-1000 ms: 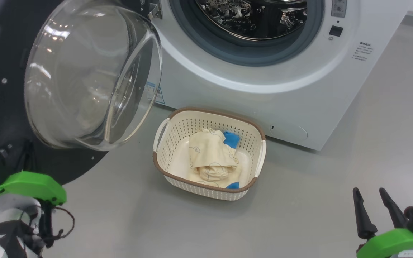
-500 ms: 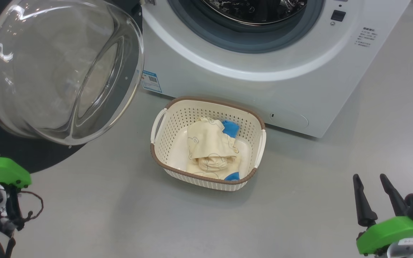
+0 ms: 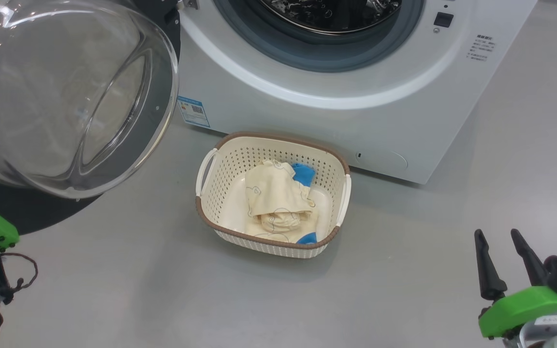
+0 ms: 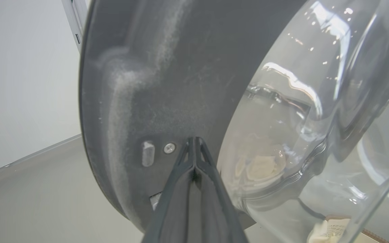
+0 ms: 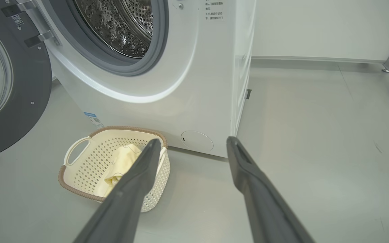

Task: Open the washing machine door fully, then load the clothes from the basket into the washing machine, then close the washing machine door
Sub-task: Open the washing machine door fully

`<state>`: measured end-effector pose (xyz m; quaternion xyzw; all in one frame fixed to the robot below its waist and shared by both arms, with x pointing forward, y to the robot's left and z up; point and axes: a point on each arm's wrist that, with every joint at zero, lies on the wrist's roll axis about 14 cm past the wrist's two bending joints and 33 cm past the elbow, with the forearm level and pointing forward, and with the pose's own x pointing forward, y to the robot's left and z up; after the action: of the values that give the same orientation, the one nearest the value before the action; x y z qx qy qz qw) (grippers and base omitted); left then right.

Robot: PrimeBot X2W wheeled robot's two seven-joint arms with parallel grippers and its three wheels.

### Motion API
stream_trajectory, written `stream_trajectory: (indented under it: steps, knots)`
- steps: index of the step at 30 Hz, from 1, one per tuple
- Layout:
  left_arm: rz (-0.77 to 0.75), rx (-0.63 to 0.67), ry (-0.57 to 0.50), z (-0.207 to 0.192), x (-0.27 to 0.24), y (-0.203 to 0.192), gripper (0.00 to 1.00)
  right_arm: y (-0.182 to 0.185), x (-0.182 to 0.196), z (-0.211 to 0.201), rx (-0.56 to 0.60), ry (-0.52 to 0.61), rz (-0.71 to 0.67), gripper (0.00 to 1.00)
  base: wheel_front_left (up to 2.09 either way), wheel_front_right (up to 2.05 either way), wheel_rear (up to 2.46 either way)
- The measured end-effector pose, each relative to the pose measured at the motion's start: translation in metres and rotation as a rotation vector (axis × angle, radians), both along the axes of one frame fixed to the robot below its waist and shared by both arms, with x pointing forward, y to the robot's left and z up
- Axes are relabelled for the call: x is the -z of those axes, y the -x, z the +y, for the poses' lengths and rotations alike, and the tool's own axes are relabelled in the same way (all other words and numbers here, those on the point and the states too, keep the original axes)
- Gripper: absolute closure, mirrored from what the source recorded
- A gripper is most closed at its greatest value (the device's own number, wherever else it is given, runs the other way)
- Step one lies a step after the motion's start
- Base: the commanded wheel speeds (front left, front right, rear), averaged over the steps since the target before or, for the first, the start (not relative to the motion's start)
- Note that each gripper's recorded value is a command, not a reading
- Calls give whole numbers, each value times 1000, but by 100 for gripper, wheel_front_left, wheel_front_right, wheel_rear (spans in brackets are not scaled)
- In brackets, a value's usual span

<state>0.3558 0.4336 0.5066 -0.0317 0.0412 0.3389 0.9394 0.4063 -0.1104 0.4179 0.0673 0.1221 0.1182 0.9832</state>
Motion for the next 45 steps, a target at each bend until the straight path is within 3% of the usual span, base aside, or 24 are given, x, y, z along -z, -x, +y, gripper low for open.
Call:
stream_trajectory:
  steps: [10, 20, 21, 25, 26, 27, 28, 29, 35, 45]
  knots:
    - [-61, 21, 4, -14, -8, 0, 100, 3, -6, -7, 20, 5, -15, 0, 0, 0, 0]
    - [-103, 151, -7, -67, -4, 10, 100, 9, -21, -22, 60, 11, -56, 0, 0, 0, 0]
    - [-114, 167, -8, -73, -7, 11, 96, 9, -23, -23, 65, 11, -60, 0, 0, 0, 0]
    - [-140, 246, -17, -101, -11, 12, 58, 13, -28, -31, 86, 15, -73, 0, 0, 0, 0]
    - [-143, 269, -18, -109, -11, 12, 32, 14, -29, -33, 90, 16, -75, 0, 0, 0, 0]
    - [-146, 293, -18, -118, -10, 12, 32, 16, -29, -35, 95, 17, -76, 0, 0, 0, 0]
    - [-151, 322, -16, -130, -10, 13, 11, 18, -29, -37, 99, 21, -76, 0, 0, 0, 0]
    - [-153, 353, -9, -143, -9, 13, 0, 20, -29, -39, 104, 26, -75, 0, 0, 0, 0]
    - [-147, 520, 37, -211, 3, 9, 0, 27, -36, -55, 148, 39, -96, 0, 0, 0, 0]
    - [-140, 643, 57, -257, 8, -5, 0, 43, -48, -73, 200, 51, -131, 0, 0, 0, 0]
